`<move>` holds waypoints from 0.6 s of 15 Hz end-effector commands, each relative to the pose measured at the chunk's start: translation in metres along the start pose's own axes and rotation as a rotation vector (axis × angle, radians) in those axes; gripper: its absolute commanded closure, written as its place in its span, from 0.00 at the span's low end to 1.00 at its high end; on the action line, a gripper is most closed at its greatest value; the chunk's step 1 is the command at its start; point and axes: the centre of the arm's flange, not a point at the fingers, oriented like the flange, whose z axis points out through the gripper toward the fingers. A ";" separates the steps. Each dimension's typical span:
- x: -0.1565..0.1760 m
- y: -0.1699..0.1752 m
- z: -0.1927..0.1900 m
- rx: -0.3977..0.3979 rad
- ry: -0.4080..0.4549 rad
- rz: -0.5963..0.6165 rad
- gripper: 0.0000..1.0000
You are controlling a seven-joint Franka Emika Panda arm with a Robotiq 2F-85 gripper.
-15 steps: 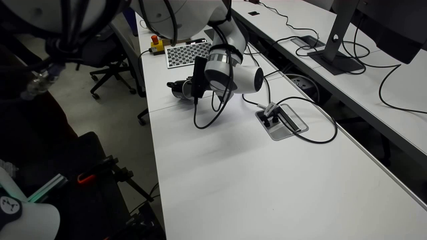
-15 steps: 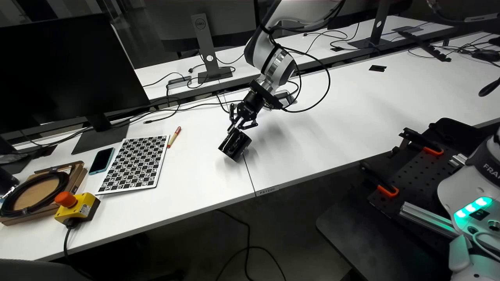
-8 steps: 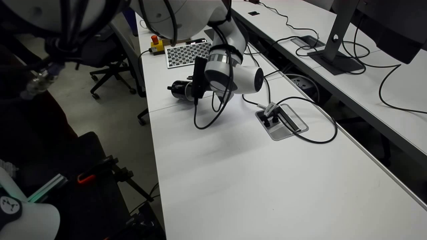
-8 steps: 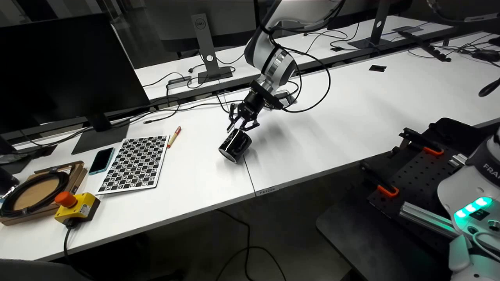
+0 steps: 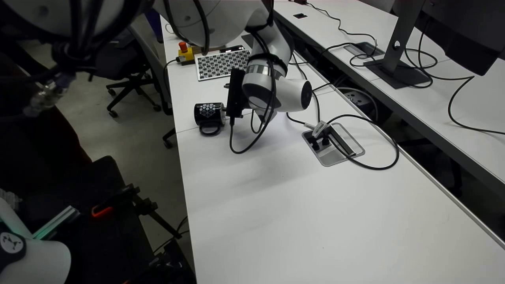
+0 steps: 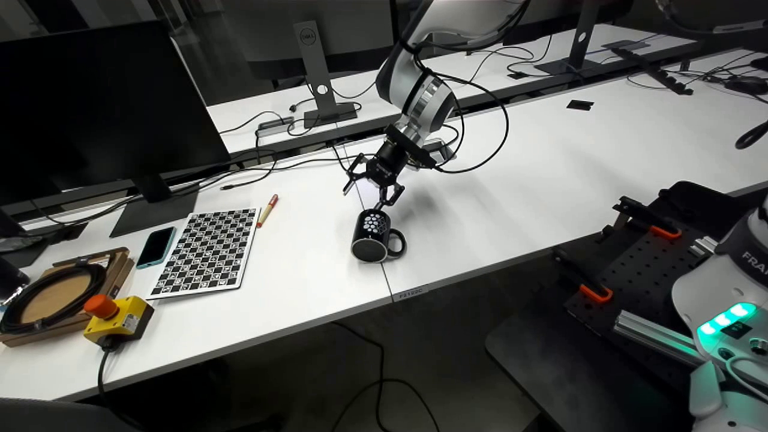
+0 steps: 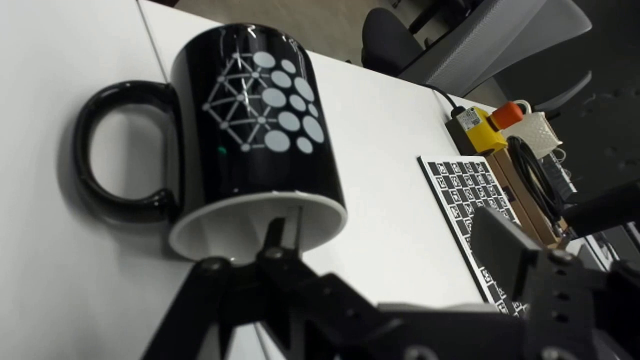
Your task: Place the black mug on its side
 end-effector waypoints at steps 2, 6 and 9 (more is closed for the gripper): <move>-0.001 -0.001 0.002 0.006 0.002 0.017 0.00; -0.002 -0.002 0.002 0.003 0.000 0.013 0.00; -0.004 -0.006 0.003 -0.015 0.006 0.011 0.00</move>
